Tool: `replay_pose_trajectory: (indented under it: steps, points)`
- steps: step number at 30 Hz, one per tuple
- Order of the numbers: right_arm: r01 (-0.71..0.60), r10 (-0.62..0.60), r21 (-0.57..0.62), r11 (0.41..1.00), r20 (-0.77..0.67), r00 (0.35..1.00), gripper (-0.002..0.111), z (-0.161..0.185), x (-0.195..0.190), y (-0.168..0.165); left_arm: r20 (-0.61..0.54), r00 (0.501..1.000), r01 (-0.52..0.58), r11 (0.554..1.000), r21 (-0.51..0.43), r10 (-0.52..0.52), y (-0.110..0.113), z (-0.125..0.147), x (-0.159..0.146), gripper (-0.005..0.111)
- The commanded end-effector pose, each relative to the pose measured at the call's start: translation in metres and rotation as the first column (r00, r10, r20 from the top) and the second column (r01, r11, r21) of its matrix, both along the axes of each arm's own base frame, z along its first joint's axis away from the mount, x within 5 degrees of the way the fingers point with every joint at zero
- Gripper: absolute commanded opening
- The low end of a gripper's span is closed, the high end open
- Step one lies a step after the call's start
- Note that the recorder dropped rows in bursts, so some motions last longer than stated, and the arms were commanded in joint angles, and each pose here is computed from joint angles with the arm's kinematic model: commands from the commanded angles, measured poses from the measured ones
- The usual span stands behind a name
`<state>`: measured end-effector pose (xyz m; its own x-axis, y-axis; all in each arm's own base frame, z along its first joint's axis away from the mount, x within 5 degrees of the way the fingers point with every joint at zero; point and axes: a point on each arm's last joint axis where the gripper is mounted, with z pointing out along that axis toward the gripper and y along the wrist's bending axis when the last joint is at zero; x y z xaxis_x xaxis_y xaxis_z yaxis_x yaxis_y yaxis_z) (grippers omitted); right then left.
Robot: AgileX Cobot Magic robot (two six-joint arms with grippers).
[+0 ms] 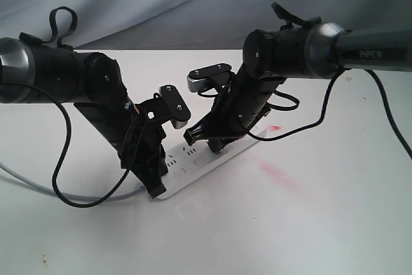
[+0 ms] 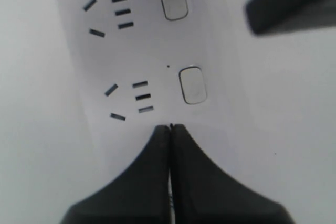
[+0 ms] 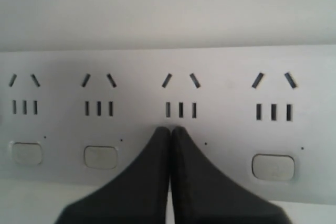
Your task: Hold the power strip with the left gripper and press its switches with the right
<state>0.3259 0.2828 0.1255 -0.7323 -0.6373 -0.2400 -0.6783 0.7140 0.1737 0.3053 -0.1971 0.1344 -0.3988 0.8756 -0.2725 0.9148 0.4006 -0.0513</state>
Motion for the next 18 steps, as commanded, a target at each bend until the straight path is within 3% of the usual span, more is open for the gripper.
replay_pose_trajectory:
  steps: [1, 7, 13, 18]
  points:
    - [-0.027, 0.022, -0.081, 0.996, -0.062, 0.998, 0.000, -0.028, -0.006, -0.005, -0.069, 0.998, 0.009, 0.999, 0.039, -0.007, 0.003, -0.013, -0.006, 0.000]
    - [0.000, 0.006, -0.071, 0.997, 0.082, 0.997, 0.000, 0.015, 0.003, -0.014, -0.069, 0.998, 0.009, 0.999, 0.039, -0.007, 0.003, -0.013, -0.006, 0.000]
    - [0.050, -0.059, 0.045, 0.998, 0.233, 0.971, 0.000, 0.082, 0.008, -0.027, -0.069, 0.998, 0.009, 0.999, 0.039, -0.007, 0.003, -0.013, -0.006, 0.000]
    - [0.051, -0.065, 0.062, 0.997, 0.249, 0.966, 0.000, 0.092, 0.006, -0.028, -0.072, 0.997, 0.008, 0.999, 0.040, -0.005, 0.003, -0.013, -0.006, 0.000]
